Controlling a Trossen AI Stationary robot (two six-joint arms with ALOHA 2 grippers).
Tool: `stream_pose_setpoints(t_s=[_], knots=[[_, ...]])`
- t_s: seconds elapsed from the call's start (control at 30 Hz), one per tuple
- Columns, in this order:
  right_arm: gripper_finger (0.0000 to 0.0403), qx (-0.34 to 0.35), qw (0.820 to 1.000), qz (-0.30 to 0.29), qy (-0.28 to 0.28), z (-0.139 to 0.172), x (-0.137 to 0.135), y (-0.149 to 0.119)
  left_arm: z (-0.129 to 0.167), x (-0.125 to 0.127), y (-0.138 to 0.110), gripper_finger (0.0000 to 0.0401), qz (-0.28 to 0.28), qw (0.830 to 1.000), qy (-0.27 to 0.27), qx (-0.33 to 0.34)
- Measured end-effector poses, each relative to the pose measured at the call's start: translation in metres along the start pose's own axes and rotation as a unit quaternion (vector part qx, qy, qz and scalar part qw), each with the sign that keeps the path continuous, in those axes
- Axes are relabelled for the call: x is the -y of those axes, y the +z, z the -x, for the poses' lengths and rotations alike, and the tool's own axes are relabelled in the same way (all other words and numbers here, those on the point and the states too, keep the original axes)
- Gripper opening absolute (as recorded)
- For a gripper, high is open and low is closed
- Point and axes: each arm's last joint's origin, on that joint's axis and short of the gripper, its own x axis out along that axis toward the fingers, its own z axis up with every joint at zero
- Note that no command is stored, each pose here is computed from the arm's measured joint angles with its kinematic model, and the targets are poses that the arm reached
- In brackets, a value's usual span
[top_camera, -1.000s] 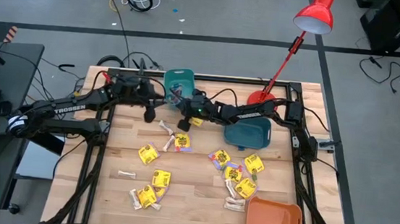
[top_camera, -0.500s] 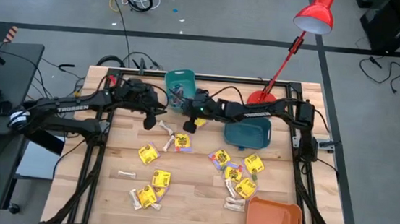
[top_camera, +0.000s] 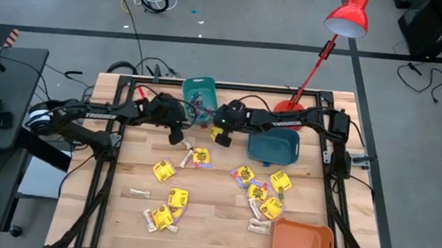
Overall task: Sort candy
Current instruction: Put the red candy into the green bin
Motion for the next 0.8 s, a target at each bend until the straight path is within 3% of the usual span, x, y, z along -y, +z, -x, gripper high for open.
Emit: stream_pose_setpoints(t_s=[0.13, 0.27, 0.43, 0.67, 0.8], knots=[[0.0, 0.021, 0.999, -0.025, -0.027, -0.006, 0.017, 0.004, 0.0, -0.004, 0.001, 0.0094, 0.002, 0.998, 0.066, 0.0], [0.0, 0.048, 0.998, -0.039, 0.006, -0.009, 0.027, 0.009, 0.001, -0.006, 0.0, 0.0094, 0.007, 0.994, 0.108, -0.004], [0.0, 0.042, 0.998, -0.036, 0.014, -0.009, 0.025, 0.007, 0.001, -0.006, -0.002, 0.0094, 0.013, 0.994, 0.107, -0.016], [0.0, -0.03, 0.999, -0.023, -0.002, -0.005, 0.016, -0.006, 0.001, -0.004, -0.007, 0.0094, 0.028, 0.995, 0.082, -0.038], [0.0, -0.048, 0.997, -0.011, 0.052, -0.001, 0.0, -0.01, 0.001, -0.004, -0.011, 0.0094, 0.031, 0.994, 0.081, -0.062]])
